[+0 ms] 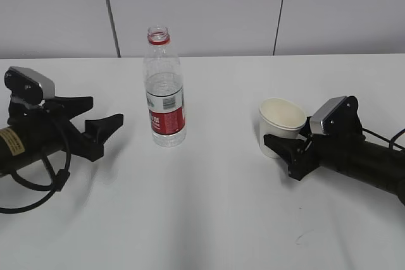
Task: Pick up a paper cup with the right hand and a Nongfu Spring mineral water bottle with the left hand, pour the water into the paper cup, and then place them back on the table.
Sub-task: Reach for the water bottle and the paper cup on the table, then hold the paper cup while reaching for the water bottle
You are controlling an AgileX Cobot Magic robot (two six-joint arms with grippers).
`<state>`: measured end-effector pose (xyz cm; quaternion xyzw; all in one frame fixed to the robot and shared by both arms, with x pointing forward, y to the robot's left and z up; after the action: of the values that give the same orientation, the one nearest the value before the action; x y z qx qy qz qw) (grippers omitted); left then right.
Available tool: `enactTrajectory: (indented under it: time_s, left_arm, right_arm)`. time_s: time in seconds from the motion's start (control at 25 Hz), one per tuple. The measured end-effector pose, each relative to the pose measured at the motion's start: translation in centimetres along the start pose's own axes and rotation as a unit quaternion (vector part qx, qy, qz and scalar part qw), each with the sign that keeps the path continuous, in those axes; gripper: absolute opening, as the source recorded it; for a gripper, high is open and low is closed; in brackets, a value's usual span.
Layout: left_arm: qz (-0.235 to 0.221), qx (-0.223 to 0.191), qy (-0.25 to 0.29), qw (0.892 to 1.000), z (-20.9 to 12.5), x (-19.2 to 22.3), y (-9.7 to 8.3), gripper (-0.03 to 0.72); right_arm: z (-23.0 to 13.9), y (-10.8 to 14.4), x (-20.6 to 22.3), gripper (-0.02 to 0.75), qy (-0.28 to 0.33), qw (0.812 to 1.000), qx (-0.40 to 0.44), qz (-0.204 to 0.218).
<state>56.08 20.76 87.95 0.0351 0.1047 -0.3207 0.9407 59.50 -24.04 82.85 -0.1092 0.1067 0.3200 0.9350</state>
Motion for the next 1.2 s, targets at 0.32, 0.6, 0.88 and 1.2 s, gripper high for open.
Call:
enactTrajectory:
  time_s: [0.32, 0.6, 0.88, 1.2]
  left_arm:
    - [-0.064, 0.023, -0.029, 0.997, 1.4, 4.5, -1.7, 0.512]
    - [-0.102, 0.032, -0.03, 0.994, 1.6, 6.0, -4.6, 0.539]
    - [-0.085, 0.018, -0.03, 0.996, 1.0, 7.0, -4.0, 0.545]
    - [-0.086, 0.003, -0.033, 0.996, 0.4, 8.8, -3.5, 0.546]
  right_arm:
    - [0.0, 0.0, 0.0, 0.472, -0.001, 1.0, 0.0, 0.0]
    - [0.0, 0.0, 0.0, 0.472, -0.001, 1.0, 0.0, 0.0]
    - [0.0, 0.0, 0.0, 0.472, -0.001, 1.0, 0.0, 0.0]
    - [0.0, 0.0, 0.1, 0.47, -0.002, 1.0, -0.003, 0.004]
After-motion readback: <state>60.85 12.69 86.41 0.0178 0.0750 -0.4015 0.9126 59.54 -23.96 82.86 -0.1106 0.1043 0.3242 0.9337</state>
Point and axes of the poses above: a point on each arm's last joint axis where the gripper is mounted, x pointing out along that axis toward the gripper, y along the wrist's bending axis when the last joint is at zero, z = x × y, the point moved 3 cm from there along x, pointing out along that axis toward the gripper, and after that the axes turned 1 degree about -x, right-handed, at the moved point
